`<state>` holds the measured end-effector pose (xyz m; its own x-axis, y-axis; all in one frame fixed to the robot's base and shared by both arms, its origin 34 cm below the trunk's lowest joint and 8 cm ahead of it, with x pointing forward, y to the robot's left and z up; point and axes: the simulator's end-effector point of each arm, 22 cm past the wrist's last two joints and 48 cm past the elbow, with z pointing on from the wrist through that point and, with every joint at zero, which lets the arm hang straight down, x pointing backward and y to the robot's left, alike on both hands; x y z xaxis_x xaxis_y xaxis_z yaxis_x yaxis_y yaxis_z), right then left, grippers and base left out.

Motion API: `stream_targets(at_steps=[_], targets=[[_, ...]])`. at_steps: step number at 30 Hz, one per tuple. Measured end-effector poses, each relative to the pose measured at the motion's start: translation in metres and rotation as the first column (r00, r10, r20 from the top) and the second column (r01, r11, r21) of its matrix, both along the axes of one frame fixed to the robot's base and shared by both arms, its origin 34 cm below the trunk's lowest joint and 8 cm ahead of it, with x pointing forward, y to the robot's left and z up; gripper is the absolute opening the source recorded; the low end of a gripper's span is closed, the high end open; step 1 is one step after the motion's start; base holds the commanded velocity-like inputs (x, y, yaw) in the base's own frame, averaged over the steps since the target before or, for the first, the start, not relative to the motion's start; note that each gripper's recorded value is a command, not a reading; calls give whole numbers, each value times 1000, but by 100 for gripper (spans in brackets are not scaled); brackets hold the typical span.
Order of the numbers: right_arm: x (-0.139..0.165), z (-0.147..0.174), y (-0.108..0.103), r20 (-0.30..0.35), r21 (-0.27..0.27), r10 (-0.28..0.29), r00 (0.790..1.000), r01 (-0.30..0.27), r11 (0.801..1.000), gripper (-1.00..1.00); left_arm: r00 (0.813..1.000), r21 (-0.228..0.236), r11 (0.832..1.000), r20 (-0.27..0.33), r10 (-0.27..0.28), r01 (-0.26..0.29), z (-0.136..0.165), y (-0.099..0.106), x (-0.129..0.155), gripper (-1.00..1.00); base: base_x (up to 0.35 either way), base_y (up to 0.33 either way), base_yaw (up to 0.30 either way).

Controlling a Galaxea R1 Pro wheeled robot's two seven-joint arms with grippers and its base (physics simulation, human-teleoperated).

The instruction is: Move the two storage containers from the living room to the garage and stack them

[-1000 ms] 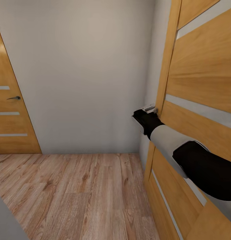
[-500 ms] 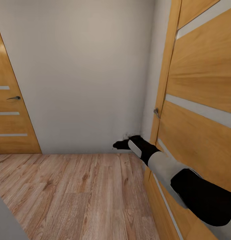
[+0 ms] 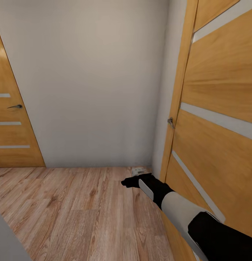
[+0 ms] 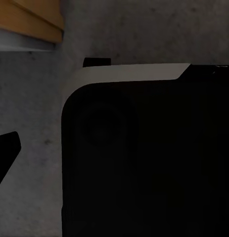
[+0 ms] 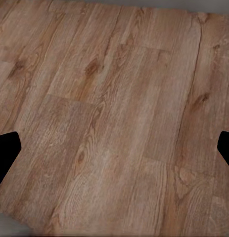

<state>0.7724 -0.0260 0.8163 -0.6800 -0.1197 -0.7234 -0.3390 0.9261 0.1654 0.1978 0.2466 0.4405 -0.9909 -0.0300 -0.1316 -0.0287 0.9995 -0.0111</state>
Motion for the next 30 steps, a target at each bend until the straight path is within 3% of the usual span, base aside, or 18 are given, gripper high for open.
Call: stream_targets(at_steps=[9,17,27,28,30], targets=[[-3,-2,5,-8,19,20,1000,-20,1000,100,1000,1,1000,0,-1,1,0,0,0,100,0,0,0],[-12,-25,-10,-56,-10,-1,998,1,1000,100,1000,1,1000,0,-1,1,0,1,0,100,0,0,0],[-10,-27,-14,-38,-33,2,999,-3,999,100,1000,1,1000,0,1,-1,0,1,0,100,0,0,0],[-11,-29,-15,-42,-34,0,999,-1,999,100,1000,1,1000,0,1,-1,0,1,0,100,0,0,0],[-18,-55,-38,-66,-67,-40,997,35,997,100,1000,1,1000,0,2,-2,0,1,0,100,0,0,0]])
